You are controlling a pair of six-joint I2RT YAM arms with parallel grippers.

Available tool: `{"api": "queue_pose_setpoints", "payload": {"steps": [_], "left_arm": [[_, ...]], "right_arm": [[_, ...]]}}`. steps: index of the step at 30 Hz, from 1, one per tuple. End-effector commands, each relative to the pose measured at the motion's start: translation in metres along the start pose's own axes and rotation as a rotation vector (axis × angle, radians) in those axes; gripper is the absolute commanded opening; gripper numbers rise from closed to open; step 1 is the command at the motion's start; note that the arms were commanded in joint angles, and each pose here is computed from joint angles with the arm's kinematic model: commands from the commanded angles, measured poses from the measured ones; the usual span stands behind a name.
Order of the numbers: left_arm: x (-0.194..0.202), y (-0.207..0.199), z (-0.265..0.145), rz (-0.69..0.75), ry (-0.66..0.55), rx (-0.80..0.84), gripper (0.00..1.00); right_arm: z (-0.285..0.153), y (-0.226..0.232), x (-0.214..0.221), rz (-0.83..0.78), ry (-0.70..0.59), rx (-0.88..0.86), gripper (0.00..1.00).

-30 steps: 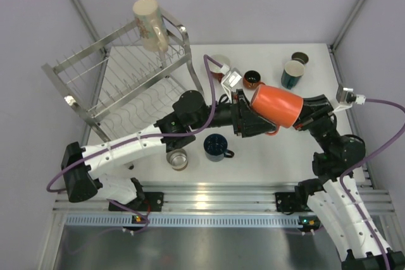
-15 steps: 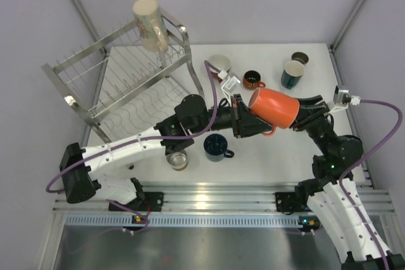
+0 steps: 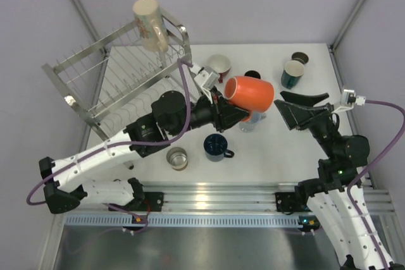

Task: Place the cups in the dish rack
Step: Pass the cup from the right arm to the left, then place the cup upside down on the dish rack

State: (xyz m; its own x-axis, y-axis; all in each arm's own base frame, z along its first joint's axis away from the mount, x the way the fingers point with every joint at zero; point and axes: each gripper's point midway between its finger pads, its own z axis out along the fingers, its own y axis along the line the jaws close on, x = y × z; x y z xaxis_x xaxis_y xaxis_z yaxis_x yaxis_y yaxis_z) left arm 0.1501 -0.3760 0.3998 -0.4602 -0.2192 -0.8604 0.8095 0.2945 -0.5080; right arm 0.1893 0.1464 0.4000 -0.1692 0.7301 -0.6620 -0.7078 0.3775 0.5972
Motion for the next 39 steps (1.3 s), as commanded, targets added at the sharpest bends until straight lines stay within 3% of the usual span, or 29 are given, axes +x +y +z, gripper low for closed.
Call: {"api": "queue_pose_setpoints", "payload": {"steps": [1, 14, 23, 30, 39], "left_arm": [[-0.074, -0.01, -0.03, 0.138, -0.189, -0.082, 0.0], [-0.154, 0.031, -0.09, 0.357, -0.298, -0.511, 0.0], [-0.204, 0.071, -0.148, 0.497, -0.373, -0.959, 0.0], [-0.227, 0.078, -0.185, 0.524, -0.44, -1.14, 0.0], [-0.227, 0.101, -0.193, 0.539, -0.373, -1.251, 0.0]], "right_arm": [[0.0, 0.016, -0.014, -0.041, -0.03, -0.012, 0.99], [-0.006, 0.016, -0.02, -0.106, -0.018, 0.053, 0.99], [-0.009, 0.02, -0.024, -0.148, -0.009, 0.075, 0.99], [-0.013, 0.014, -0.019, -0.144, 0.007, 0.095, 0.99], [-0.021, 0.017, -0.02, -0.176, 0.023, 0.123, 0.99]]}}
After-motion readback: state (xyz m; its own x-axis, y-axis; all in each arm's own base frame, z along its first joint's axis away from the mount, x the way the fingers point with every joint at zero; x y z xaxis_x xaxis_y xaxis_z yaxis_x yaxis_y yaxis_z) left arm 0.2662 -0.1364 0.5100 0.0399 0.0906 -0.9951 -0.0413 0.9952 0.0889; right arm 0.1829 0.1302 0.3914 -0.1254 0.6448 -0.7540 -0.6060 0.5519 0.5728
